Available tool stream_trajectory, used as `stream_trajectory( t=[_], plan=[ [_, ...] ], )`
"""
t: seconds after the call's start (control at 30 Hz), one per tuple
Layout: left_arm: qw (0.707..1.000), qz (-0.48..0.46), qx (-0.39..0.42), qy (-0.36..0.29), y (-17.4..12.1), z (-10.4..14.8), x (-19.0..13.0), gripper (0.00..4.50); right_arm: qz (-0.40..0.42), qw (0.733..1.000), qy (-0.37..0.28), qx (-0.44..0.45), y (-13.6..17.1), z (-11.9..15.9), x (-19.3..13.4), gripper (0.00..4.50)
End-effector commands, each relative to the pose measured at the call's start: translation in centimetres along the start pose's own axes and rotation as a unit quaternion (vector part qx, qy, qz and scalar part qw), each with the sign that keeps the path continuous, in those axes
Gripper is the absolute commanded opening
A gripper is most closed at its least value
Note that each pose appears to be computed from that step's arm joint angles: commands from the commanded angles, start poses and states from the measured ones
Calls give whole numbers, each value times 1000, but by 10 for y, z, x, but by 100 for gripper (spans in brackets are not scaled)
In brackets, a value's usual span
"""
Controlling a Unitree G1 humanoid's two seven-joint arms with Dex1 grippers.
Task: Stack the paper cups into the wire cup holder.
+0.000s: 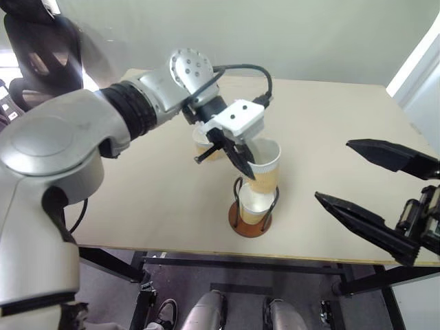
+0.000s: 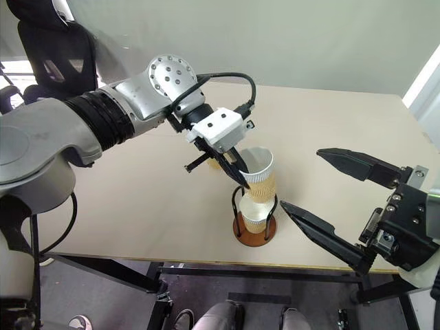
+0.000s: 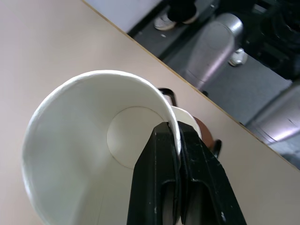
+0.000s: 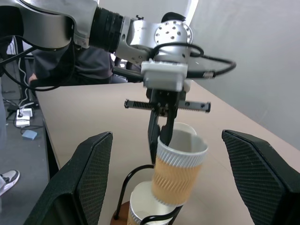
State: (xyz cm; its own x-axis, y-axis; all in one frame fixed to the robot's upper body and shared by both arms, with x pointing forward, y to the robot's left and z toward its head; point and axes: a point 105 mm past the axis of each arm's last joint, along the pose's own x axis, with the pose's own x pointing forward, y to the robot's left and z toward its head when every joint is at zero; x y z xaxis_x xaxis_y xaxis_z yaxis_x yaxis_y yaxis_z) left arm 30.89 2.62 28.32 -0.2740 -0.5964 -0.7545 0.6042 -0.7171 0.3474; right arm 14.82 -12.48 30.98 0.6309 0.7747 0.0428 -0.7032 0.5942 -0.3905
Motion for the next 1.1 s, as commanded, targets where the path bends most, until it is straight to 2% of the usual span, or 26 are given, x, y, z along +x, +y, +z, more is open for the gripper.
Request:
stream_trajectory(
  t=[0.03, 0.23, 0.73, 1.1],
  plan=[
    [1000, 16, 11, -11, 3, 15, -15, 4, -6, 1000, -6, -11, -2, 3, -2, 383],
    [1000, -12, -7, -2, -8, 7, -9, 4, -8, 1000, -5, -11, -3, 1, 0, 383],
    [997, -73, -8, 35, -14, -9, 13, 4, -6, 1000, -7, -11, -4, 0, 4, 383],
    [996, -79, 0, 34, -8, -14, 25, 4, -8, 1000, -5, -10, -4, -1, 7, 383]
  ],
)
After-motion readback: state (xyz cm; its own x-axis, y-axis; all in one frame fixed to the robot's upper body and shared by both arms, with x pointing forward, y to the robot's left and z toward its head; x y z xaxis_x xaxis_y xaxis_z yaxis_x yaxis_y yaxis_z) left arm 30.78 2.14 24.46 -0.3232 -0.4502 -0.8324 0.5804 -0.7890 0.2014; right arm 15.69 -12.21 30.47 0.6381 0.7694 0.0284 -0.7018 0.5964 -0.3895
